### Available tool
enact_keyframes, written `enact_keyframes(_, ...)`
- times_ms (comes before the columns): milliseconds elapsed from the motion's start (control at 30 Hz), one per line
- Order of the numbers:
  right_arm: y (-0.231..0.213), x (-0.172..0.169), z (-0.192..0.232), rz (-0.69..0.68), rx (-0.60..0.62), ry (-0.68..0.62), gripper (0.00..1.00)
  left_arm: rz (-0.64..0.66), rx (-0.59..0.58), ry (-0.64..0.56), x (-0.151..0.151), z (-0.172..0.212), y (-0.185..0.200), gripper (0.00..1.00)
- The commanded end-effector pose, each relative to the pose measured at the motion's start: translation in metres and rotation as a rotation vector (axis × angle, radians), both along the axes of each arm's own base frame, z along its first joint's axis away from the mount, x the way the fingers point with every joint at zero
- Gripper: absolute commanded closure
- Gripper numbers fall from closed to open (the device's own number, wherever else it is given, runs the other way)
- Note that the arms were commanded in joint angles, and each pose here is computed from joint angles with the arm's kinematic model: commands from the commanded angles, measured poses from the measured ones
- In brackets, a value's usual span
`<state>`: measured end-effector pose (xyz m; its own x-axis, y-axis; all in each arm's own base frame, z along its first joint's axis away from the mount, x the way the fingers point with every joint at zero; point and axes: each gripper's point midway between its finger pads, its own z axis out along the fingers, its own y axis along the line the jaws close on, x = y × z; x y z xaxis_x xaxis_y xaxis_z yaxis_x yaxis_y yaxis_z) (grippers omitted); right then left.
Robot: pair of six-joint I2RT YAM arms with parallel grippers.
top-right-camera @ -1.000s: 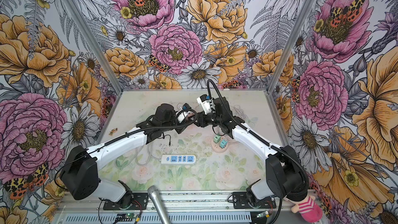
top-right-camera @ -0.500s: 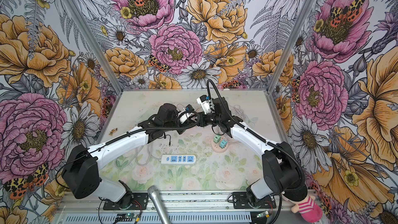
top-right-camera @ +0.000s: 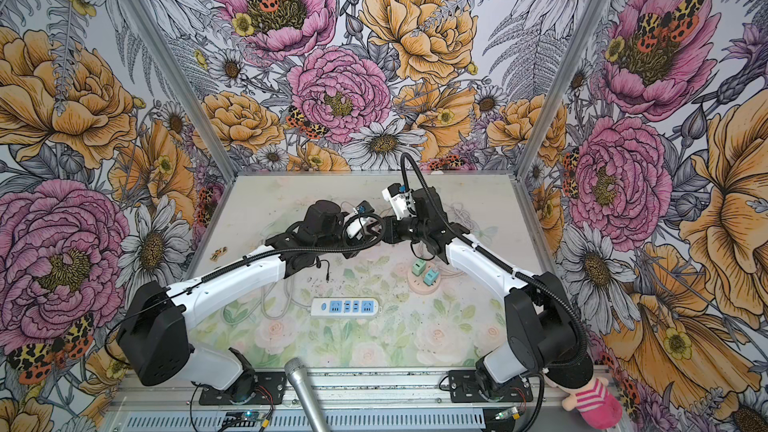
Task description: Insert the plug
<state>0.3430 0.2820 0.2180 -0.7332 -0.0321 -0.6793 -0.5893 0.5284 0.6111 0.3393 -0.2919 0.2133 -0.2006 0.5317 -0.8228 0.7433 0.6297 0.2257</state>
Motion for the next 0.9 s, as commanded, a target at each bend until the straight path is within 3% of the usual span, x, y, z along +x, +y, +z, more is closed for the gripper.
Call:
enact_keyframes(0, -0.013, 0.007, 0.02, -0.027, -0.019, -0.076, 1.0, 0.098, -0.068, -0.043, 0.0, 0.024, 0.023, 0.37)
enact_keyframes(133, -0.013, 0.001, 0.021, 0.004, -0.037, -0.09, 1.0, 0.199, -0.119, -0.009, -0.006, 0.026, 0.049, 0.36)
enact_keyframes(367, -0.017, -0.02, 0.022, 0.051, -0.043, -0.127, 1.0, 0.366, -0.299, 0.179, -0.007, 0.01, 0.09, 0.36)
enact_keyframes(867, -0.004, -0.066, -0.032, 0.136, -0.224, -0.132, 1.0, 0.428, -0.364, 0.226, -0.031, 0.005, 0.1, 0.36)
